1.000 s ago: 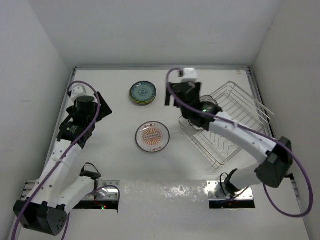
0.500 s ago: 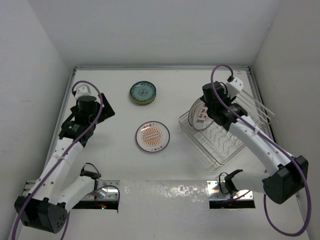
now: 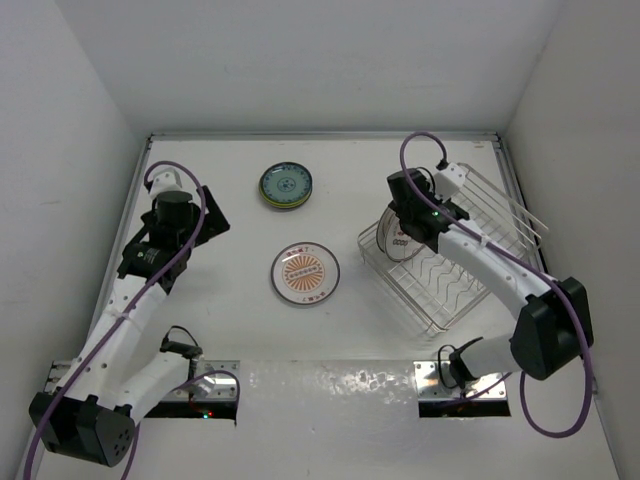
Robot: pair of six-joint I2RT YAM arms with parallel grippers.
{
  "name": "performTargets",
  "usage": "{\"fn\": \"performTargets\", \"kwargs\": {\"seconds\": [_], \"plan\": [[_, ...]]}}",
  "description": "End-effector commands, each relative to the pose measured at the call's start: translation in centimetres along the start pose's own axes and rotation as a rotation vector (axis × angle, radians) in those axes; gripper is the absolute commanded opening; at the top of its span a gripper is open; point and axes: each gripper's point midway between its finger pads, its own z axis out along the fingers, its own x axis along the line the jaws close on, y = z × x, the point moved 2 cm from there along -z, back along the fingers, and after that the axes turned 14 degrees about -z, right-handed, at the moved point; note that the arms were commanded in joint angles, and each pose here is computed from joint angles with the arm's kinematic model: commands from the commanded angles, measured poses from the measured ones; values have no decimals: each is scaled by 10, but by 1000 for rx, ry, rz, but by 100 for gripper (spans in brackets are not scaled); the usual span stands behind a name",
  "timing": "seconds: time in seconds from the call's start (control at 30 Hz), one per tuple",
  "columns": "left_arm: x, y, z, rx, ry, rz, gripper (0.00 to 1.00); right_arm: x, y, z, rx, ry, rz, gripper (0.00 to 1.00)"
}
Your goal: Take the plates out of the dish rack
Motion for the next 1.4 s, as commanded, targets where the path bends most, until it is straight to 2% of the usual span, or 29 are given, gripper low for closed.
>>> {"fn": "performTargets", "kwargs": {"seconds": [0.0,0.2,0.63,0.8,1.07,1.17,1.27,1.3,1.37], "plan": [[-3,8,2,-28,-18,-7,100,-1,-3,4,-2,-15,42,45],[-3,8,3,-25,-19,-6,100,-8,-14,11,18,-70,46,36],[-3,7,4,-19,-18,-5,100,-16,-8,2,5,-89,148,0],[-5,6,4,-15,-27,-7,100,-14,-2,-8,-21,-24,226,0],[-19,9,-3,1,-97,-50,100,2,64,-50,-145,129,266,0],[-31,12,-11,18,-152,-80,100,3,97,-74,-210,176,220,0],[-56,17,-27,63,-262,-134,100,14,123,-99,-269,290,80,0],[-64,18,-32,81,-302,-154,100,19,127,-102,-293,323,-62,0],[-93,22,-55,143,-459,-220,100,47,141,-128,-310,496,-232,0]]}}
